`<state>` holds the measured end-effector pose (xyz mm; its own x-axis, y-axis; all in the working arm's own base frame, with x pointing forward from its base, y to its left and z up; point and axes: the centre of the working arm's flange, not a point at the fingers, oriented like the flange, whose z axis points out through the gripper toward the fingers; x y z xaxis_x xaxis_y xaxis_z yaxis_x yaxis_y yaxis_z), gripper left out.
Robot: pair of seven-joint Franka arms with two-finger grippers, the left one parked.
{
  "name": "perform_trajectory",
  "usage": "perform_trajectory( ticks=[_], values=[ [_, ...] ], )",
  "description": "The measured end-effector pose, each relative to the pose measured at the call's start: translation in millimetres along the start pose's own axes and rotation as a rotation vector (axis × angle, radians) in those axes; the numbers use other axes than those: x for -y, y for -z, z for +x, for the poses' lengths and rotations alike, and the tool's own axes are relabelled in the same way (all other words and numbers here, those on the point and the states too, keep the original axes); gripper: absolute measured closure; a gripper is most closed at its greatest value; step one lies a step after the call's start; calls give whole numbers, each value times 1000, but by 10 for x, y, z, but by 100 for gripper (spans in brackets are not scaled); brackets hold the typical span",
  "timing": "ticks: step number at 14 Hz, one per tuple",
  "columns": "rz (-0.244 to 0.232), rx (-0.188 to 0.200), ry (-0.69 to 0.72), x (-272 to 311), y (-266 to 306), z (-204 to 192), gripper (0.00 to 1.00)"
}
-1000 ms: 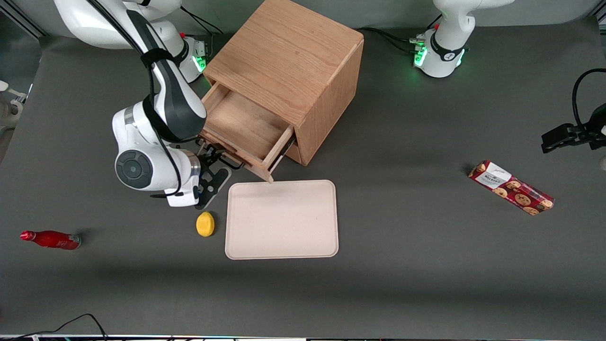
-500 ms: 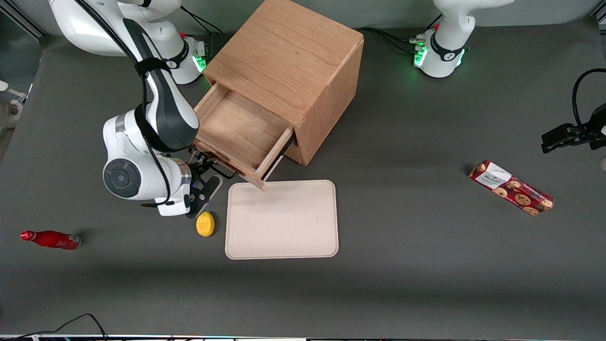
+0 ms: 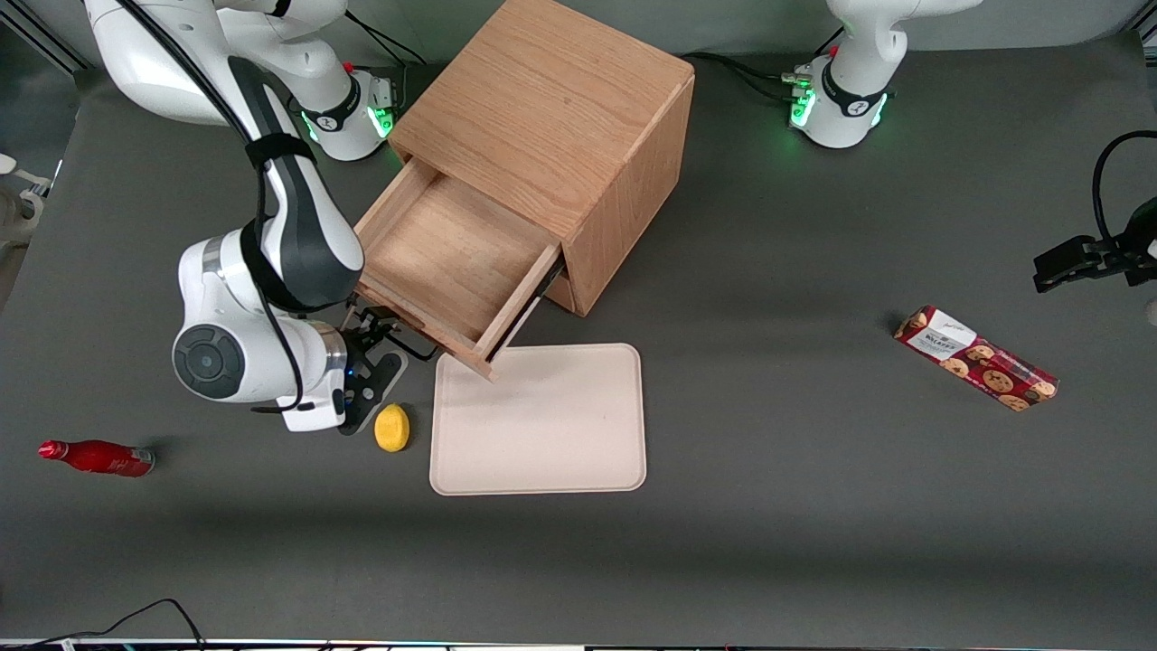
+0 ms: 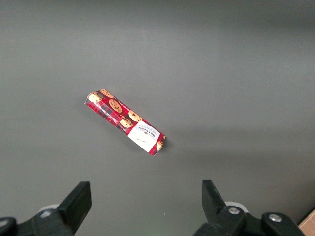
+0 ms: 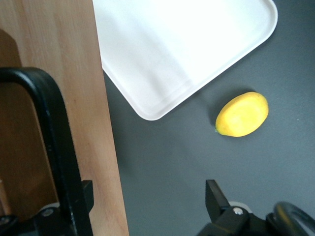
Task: Open upper drawer
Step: 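Pull the handle outward with the right gripper, sliding the drawer open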
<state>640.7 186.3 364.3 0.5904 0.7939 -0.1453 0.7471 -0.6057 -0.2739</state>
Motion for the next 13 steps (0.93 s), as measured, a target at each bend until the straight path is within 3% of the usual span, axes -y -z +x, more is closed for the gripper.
perform_trajectory(
  ticks=[13],
  values=[
    [-21,-12,12,-197,64,-22,0]
  ],
)
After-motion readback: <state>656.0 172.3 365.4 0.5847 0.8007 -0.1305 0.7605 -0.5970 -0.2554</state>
